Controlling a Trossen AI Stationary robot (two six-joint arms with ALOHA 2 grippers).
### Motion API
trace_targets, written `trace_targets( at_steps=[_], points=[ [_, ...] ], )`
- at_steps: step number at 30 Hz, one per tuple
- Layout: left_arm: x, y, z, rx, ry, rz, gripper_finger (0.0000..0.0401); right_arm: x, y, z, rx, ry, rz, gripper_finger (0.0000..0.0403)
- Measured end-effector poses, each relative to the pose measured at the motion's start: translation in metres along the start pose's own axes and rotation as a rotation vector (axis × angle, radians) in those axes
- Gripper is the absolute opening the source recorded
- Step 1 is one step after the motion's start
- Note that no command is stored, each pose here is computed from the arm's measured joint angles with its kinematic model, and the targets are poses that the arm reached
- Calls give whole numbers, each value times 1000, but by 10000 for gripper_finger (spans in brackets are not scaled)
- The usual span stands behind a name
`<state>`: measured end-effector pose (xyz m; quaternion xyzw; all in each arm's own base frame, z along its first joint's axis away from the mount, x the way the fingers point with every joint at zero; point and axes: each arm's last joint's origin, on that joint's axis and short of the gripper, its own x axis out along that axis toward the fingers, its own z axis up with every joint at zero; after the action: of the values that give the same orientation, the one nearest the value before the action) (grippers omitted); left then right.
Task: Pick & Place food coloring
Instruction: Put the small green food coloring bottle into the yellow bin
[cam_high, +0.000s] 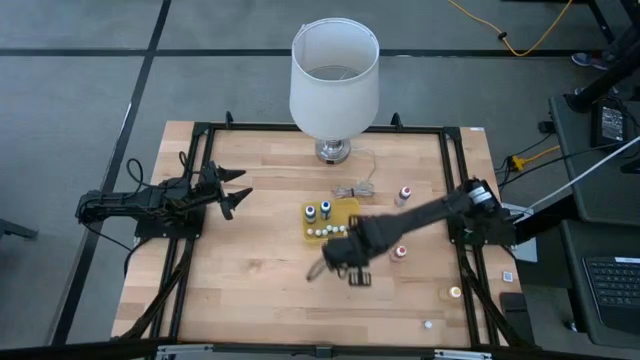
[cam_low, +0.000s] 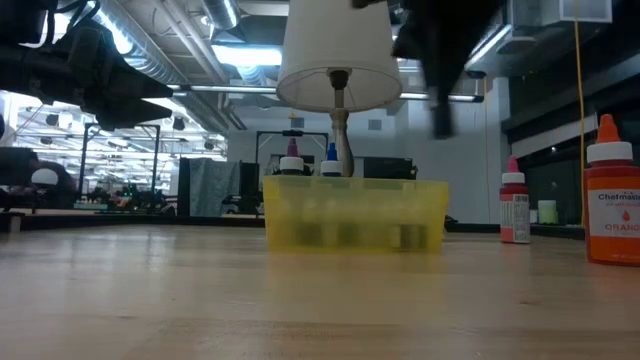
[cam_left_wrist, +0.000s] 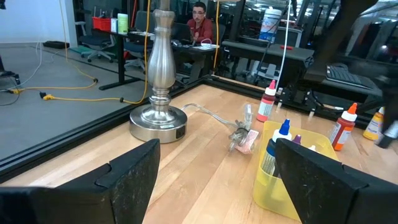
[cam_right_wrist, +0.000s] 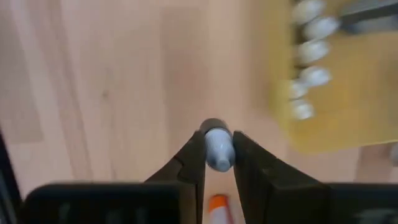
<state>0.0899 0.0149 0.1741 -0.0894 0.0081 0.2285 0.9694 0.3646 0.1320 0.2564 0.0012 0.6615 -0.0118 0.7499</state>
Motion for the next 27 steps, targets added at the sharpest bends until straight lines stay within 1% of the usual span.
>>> trace_targets(
  at_steps=[7, 11, 15, 19, 24, 27],
  points=[
    [0, 0, 0, 0, 0, 0, 311, -15, -65, 24, 60, -48, -38, 70],
    [0, 0, 0, 0, 0, 0, 312, -19, -98, 30, 121, -54, -50, 68],
    [0, 0, 0, 0, 0, 0, 311, -18, -124, 32, 184, -50, -61, 68],
    [0, 0, 0, 0, 0, 0, 313, -9, -136, 37, 217, -46, -68, 72],
    [0, 0, 0, 0, 0, 0, 311, 4, -136, 43, 223, -38, -68, 67],
    [0, 0, 0, 0, 0, 0, 312, 13, -135, 47, 245, -31, -66, 71]
  ],
)
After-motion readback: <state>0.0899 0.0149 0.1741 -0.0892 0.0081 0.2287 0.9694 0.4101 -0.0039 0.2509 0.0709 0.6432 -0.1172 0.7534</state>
